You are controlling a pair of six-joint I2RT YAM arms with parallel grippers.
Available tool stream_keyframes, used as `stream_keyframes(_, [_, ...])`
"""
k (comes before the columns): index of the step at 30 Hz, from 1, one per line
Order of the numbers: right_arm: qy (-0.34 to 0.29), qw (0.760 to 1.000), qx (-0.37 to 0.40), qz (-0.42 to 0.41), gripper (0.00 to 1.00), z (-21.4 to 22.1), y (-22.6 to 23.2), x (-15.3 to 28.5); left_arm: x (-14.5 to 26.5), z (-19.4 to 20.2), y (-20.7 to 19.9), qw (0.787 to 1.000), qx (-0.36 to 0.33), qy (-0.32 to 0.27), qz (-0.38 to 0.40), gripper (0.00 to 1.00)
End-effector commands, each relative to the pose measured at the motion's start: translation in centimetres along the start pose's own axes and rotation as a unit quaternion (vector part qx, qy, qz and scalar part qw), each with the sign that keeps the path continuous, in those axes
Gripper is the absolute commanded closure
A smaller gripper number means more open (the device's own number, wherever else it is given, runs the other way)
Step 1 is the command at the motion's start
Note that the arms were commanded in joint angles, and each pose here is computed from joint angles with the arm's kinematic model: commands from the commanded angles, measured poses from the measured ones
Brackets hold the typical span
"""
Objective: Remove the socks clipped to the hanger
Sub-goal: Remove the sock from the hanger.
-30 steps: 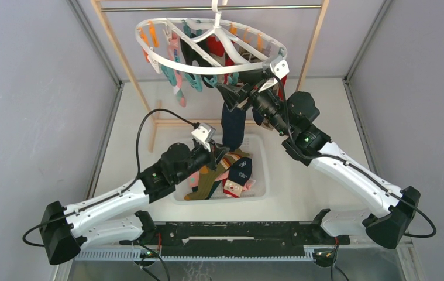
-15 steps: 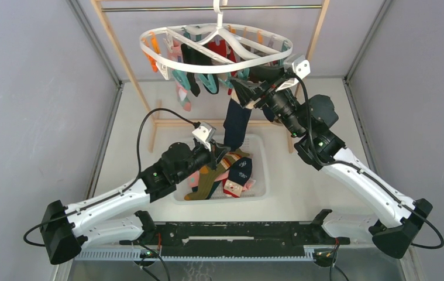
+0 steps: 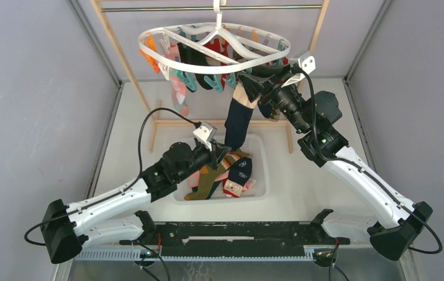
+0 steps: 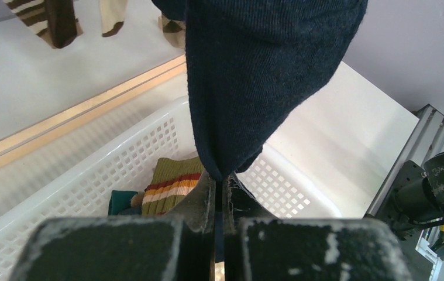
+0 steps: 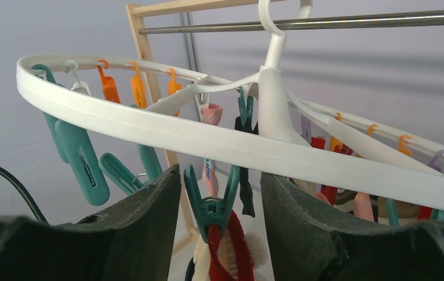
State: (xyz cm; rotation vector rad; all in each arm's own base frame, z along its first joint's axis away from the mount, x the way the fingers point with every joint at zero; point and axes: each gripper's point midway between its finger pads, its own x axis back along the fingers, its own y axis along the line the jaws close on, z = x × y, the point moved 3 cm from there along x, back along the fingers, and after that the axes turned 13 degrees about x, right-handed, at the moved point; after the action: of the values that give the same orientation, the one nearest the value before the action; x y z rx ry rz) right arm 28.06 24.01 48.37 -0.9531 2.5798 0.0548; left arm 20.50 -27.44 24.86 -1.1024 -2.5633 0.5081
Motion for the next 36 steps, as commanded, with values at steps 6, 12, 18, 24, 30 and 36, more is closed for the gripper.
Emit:
stream_keyframes(6, [-0.037, 0.999, -0.008, -0.001, 0.37, -1.78, -0.39, -0.27, -0.13, -1.66, -0.93, 1.000, 0.006, -0.018, 0.016, 1.00])
stream_keyframes(12, [-0.035, 0.999, -0.009, 0.000, 0.43, -1.58, -0.48, -0.42, -0.13, -1.64, -0.92, 1.000, 0.006, -0.017, 0.016, 1.00])
stream_keyframes(18, [-0.035, 0.999, -0.012, 0.001, 0.52, -1.51, -0.55, -0.46, -0.02, -1.60, -0.89, 1.000, 0.006, -0.017, 0.016, 1.00])
stream_keyframes(24, [-0.033, 0.999, -0.015, -0.003, 0.67, -1.37, -0.41, -0.55, 0.13, -1.59, -0.84, 1.000, 0.006, -0.017, 0.016, 1.00])
stream_keyframes(30, [-0.027, 0.999, -0.019, -0.005, 0.78, -1.06, -0.34, -0.56, 0.27, -1.69, -0.77, 1.000, 0.006, -0.019, 0.015, 1.00])
stream_keyframes(36, [-0.025, 0.999, -0.020, -0.003, 0.79, -1.03, -0.40, -0.47, 0.65, -1.98, -1.01, 1.000, 0.010, -0.021, 0.020, 1.00])
